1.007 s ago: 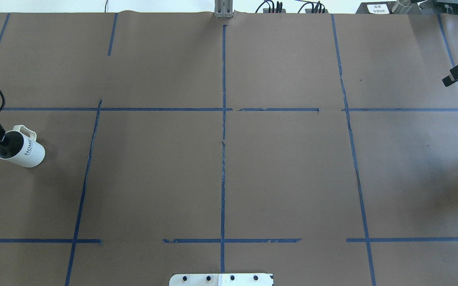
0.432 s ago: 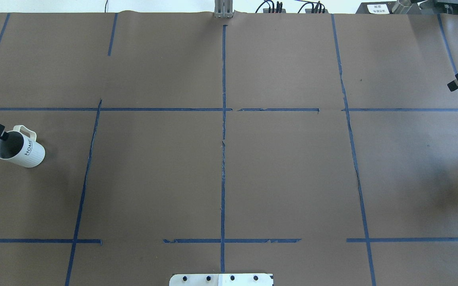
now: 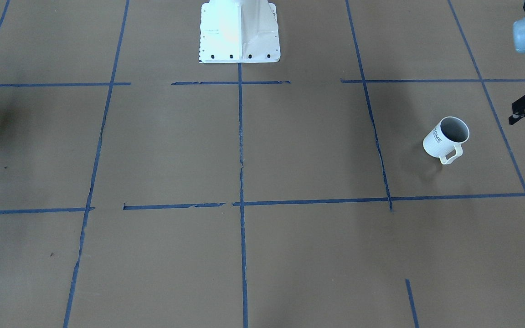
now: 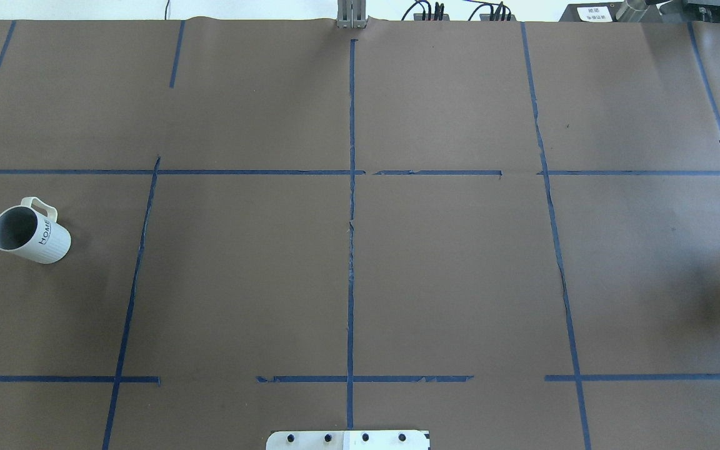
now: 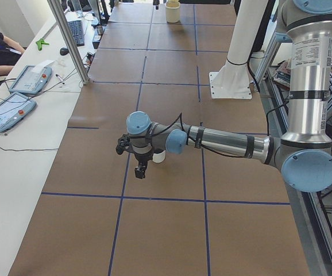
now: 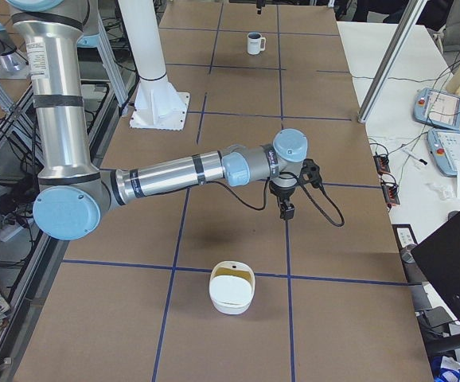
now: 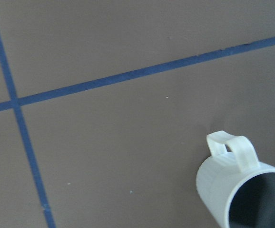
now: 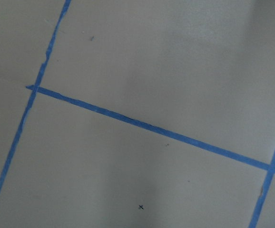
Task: Left arm hands cup to right arm to dump lemon
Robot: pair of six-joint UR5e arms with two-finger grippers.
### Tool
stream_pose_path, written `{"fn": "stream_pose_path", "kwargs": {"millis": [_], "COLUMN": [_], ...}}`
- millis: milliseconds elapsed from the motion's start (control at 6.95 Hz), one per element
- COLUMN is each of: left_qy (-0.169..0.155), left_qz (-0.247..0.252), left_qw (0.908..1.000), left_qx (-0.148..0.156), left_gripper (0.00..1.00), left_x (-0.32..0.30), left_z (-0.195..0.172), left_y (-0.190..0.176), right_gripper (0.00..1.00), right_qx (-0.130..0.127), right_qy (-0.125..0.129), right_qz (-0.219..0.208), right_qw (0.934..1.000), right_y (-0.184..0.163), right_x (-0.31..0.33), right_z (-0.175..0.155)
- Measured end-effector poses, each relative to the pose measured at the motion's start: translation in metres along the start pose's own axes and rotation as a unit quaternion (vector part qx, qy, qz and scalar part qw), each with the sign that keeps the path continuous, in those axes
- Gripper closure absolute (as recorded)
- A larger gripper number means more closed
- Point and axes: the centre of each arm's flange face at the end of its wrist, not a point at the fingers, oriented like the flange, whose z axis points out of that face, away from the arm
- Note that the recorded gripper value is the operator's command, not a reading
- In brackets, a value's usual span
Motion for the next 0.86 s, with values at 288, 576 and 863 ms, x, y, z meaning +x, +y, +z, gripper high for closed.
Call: {"fn": "stream_pose_path", "kwargs": {"millis": [288,576,863], "left_qy": [-0.005,-0.004,-0.002], "left_qz": [-0.038,-0.049,-0.061], "left_qw": [0.9992,0.9988,0.9980], "left_qx": [-0.004,-0.011,-0.016], "left_gripper": [0.00,0.00,0.00], "left_x": [-0.042,-0.058,-0.066], "left_z": [-0.036,-0.044,-0.040], "left_y": [0.026,0.055,0.083], "right_gripper": [0.00,0.00,0.00], "right_qx": [-0.020,-0.033,-0.035], "right_qy": [0.006,0.014,0.020], "right_qz": [0.015,0.033,0.063], "right_qw": [0.9997,0.9988,0.9972], "right_y": [0.030,0.058,0.092], "right_x": [0.029,0.062,0.085], "right_z": [0.003,-0.012,-0.019]}}
